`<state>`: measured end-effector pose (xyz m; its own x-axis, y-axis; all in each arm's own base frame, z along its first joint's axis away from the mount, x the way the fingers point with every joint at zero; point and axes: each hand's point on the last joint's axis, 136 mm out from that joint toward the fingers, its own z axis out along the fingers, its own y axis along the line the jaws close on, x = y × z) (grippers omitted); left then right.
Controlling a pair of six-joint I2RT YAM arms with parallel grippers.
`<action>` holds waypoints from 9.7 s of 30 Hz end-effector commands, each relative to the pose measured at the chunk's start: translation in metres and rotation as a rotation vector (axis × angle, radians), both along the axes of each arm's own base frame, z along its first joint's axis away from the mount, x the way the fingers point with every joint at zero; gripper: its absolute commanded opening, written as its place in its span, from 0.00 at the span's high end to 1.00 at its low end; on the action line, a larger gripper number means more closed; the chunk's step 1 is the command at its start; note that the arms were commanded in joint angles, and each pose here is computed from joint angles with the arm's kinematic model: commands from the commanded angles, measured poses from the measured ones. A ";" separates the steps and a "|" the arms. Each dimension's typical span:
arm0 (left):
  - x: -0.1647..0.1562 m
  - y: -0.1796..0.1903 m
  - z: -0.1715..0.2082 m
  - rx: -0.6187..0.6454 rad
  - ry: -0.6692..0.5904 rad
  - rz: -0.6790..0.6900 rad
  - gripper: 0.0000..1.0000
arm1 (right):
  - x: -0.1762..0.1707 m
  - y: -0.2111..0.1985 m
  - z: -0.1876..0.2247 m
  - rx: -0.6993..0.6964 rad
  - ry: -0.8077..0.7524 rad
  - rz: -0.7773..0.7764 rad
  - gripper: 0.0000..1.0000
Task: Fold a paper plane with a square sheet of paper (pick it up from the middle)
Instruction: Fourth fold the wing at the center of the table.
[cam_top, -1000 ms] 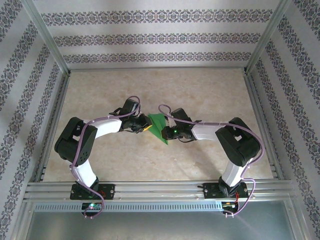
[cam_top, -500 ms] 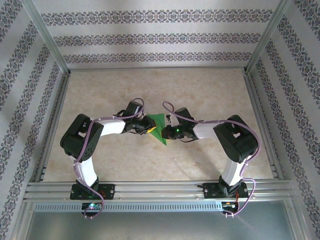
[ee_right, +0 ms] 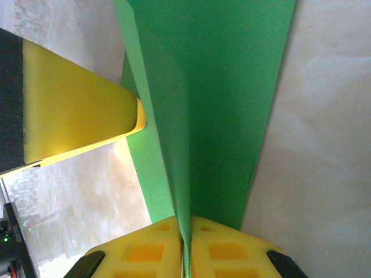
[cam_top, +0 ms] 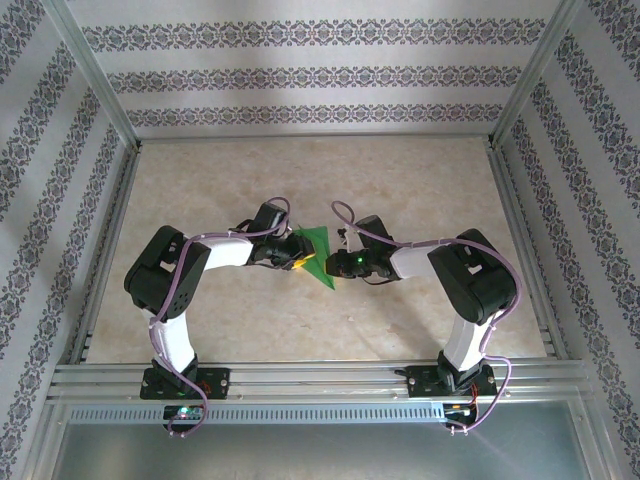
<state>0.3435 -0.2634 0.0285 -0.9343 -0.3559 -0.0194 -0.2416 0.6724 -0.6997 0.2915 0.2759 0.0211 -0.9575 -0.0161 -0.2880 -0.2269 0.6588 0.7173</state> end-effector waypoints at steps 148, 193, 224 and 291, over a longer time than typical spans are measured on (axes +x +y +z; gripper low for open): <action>0.021 -0.031 0.017 -0.063 -0.160 -0.129 0.88 | -0.004 -0.032 -0.056 0.087 0.349 -0.198 0.93; 0.023 -0.022 0.016 -0.065 -0.159 -0.102 0.87 | -0.013 -0.041 -0.072 0.033 0.446 -0.232 0.91; 0.018 -0.017 -0.006 -0.023 -0.079 -0.097 0.87 | -0.011 -0.037 -0.065 0.045 0.444 -0.205 0.85; 0.008 -0.007 -0.029 0.046 -0.005 -0.106 0.86 | -0.039 -0.017 0.012 0.062 0.387 -0.037 0.83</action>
<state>0.3586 -0.2845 0.0224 -0.9654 -0.2464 -0.0851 -0.1101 0.6815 -0.7235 0.2709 0.2601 0.0412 -0.9965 0.0633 0.0552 0.0822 0.5991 0.7964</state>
